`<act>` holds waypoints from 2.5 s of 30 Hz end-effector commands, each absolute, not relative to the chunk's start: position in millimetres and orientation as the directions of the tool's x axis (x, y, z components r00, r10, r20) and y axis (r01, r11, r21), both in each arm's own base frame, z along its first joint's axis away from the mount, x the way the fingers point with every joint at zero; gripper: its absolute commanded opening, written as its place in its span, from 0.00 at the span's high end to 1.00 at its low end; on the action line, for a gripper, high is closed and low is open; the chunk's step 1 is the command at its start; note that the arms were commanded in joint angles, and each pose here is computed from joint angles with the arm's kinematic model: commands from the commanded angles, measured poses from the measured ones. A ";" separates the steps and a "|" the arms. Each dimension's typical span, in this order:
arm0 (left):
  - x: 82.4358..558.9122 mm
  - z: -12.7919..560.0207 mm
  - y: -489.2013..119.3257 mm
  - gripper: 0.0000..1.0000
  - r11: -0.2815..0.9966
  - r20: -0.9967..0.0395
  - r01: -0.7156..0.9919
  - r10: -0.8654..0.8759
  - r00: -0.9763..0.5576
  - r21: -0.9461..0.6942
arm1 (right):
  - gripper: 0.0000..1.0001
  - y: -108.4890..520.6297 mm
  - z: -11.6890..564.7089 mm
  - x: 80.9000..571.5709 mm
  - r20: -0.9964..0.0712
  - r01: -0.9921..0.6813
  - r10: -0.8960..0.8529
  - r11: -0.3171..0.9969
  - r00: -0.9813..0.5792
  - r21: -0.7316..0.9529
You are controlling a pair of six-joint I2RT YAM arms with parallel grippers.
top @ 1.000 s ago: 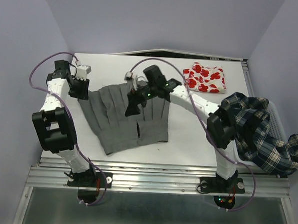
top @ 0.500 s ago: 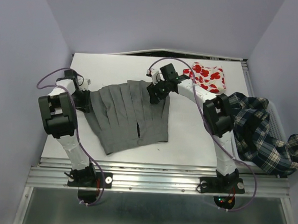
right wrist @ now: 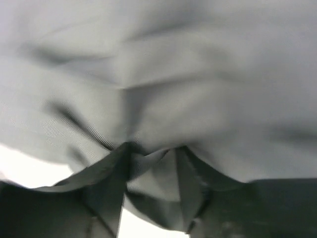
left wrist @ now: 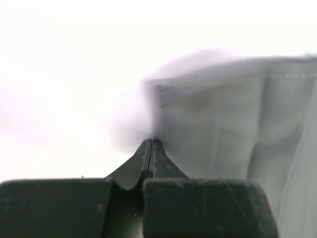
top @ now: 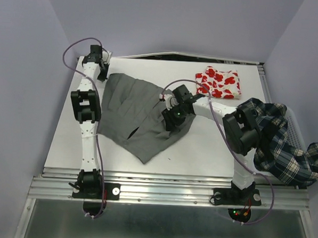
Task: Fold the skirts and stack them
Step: Flatten the skirt out, then fold the skirt
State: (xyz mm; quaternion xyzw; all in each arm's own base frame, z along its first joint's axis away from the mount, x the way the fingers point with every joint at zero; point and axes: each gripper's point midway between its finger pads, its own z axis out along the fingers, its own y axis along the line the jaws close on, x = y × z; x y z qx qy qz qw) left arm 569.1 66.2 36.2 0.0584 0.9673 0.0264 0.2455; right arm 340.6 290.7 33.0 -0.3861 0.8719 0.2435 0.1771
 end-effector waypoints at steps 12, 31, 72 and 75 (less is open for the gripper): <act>441.1 238.5 -43.1 0.32 0.730 -0.689 0.573 0.632 -0.355 0.374 | 0.34 289.5 176.8 350.5 -0.685 -0.794 -0.456 0.523 -0.568 0.309; 215.9 76.3 -110.5 0.37 0.322 -0.447 0.944 0.856 -0.262 0.064 | 0.22 223.1 81.0 205.1 -0.407 -0.735 -0.624 0.459 -0.667 0.499; 295.6 42.9 -21.7 0.52 0.780 -0.459 0.621 0.524 -0.718 -0.080 | 0.99 390.1 138.7 408.4 -0.707 -0.913 -0.639 0.407 -0.302 0.022; 297.6 45.7 -19.4 0.52 0.786 -0.456 0.612 0.517 -0.724 -0.081 | 0.99 381.9 117.9 409.5 -0.674 -0.897 -0.637 0.434 -0.375 0.088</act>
